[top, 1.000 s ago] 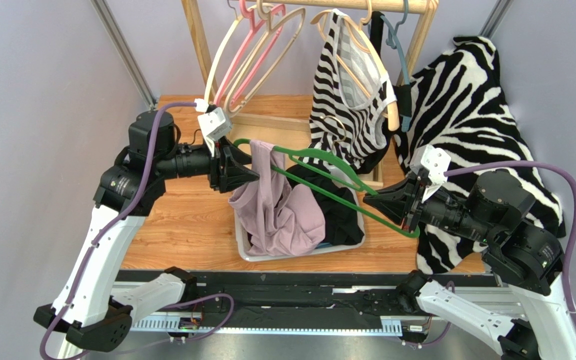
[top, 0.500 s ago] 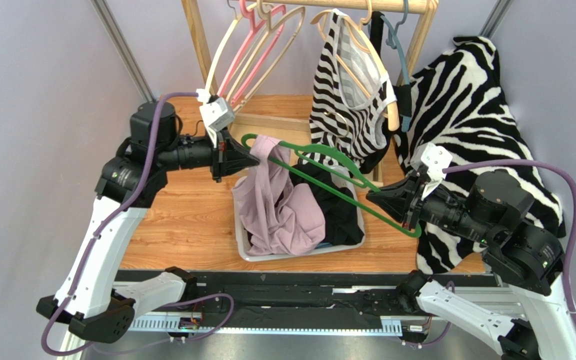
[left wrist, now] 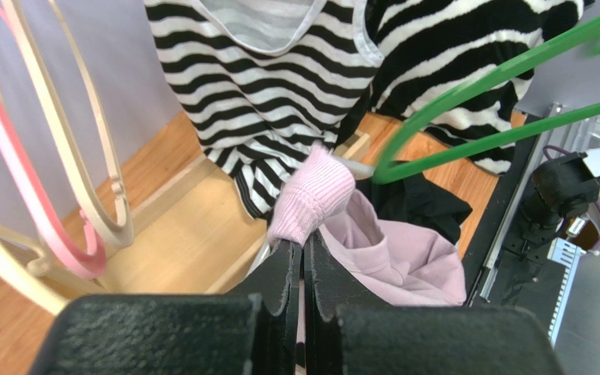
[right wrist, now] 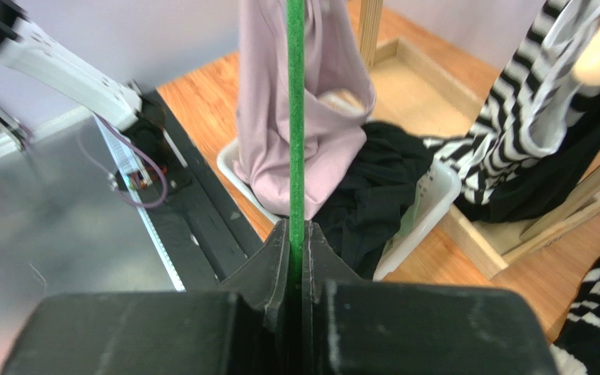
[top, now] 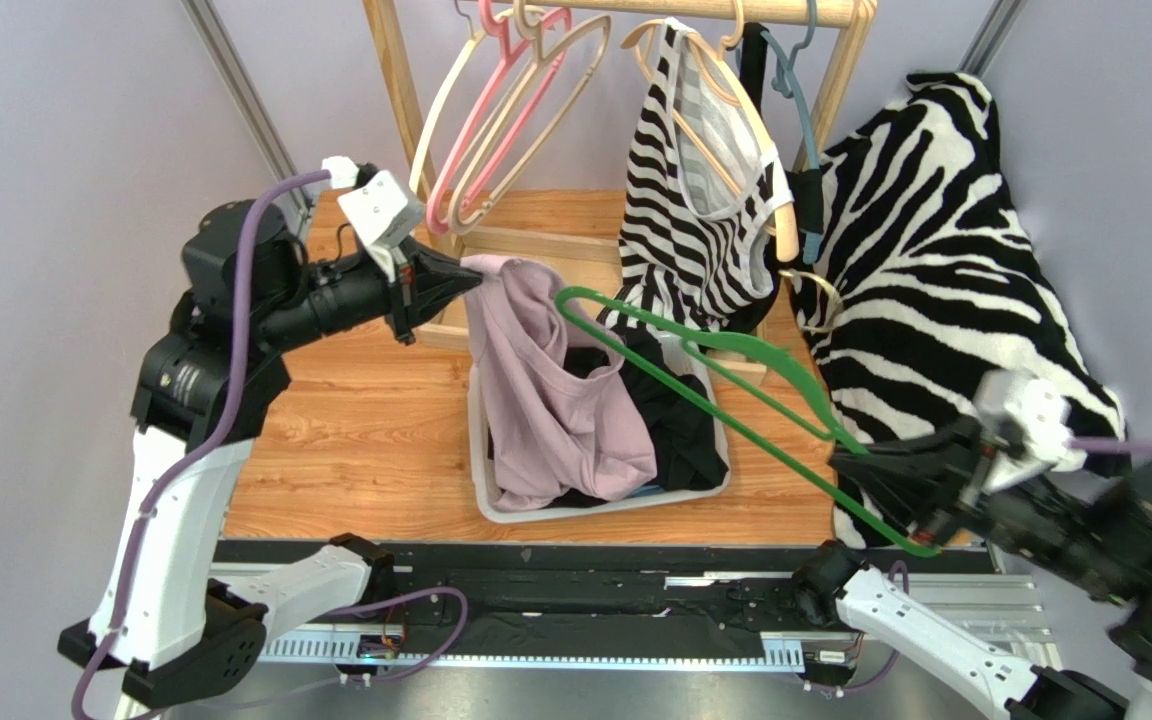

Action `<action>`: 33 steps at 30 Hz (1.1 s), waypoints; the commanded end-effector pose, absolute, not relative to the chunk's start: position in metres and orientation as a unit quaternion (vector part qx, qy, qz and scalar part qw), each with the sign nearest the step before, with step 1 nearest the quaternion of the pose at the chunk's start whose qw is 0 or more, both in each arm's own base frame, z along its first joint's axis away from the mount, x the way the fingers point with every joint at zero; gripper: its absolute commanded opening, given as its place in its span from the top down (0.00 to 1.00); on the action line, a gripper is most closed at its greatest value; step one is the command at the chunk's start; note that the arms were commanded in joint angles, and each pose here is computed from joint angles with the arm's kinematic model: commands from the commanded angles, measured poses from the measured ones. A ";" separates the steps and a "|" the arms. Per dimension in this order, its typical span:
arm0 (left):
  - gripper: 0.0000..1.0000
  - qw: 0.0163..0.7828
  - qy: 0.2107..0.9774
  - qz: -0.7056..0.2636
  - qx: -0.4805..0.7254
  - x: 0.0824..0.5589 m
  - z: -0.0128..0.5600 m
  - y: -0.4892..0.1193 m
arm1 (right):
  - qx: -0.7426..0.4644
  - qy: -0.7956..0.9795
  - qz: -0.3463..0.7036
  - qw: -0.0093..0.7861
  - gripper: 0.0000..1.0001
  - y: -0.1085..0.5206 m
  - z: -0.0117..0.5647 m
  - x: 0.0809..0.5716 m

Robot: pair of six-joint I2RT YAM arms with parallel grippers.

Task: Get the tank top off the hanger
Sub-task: Remove the tank top from the hanger, then place the tank top in the bin.

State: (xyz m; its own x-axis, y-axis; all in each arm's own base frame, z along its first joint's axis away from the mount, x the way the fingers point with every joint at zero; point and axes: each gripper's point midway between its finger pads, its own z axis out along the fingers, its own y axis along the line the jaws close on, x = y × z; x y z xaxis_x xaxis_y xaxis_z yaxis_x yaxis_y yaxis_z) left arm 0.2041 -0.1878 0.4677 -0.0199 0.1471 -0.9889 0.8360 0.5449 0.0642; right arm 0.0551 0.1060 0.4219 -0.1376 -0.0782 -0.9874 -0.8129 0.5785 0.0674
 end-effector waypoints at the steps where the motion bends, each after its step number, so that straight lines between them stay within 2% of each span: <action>1: 1.00 0.590 0.650 -0.302 0.372 0.218 0.474 -0.196 | -0.288 0.615 0.358 0.640 1.00 0.075 0.469 0.018; 4: 1.00 0.588 0.640 -0.307 0.387 0.215 0.477 -0.200 | -0.247 0.591 0.344 0.687 1.00 0.060 0.496 0.025; 7: 1.00 0.562 0.649 -0.302 0.414 0.216 0.456 -0.206 | -0.202 0.610 0.305 0.703 1.00 0.054 0.510 0.053; 12: 0.99 0.486 0.666 -0.310 0.473 0.198 0.383 -0.224 | -0.180 0.692 0.244 0.655 1.00 0.094 0.501 0.129; 15: 0.93 0.447 0.677 -0.293 0.506 0.188 0.336 -0.223 | -0.166 0.722 0.202 0.641 1.00 0.114 0.500 0.173; 16: 0.87 0.447 0.680 -0.264 0.517 0.194 0.323 -0.218 | -0.163 0.725 0.195 0.640 1.00 0.118 0.502 0.182; 21: 0.77 0.390 0.732 -0.193 0.524 0.211 0.251 -0.201 | -0.150 0.738 0.149 0.641 1.00 0.144 0.513 0.237; 24: 0.57 0.378 0.738 -0.187 0.527 0.214 0.224 -0.200 | -0.145 0.747 0.126 0.636 1.00 0.156 0.513 0.262; 25: 0.35 0.375 0.738 -0.181 0.531 0.215 0.216 -0.200 | -0.144 0.747 0.125 0.636 1.00 0.159 0.514 0.266; 28: 0.04 0.351 0.746 -0.175 0.539 0.216 0.185 -0.198 | -0.139 0.752 0.107 0.635 1.00 0.169 0.513 0.287; 33: 0.04 0.336 0.753 -0.160 0.543 0.215 0.161 -0.194 | -0.121 0.752 0.086 0.643 1.00 0.179 0.514 0.313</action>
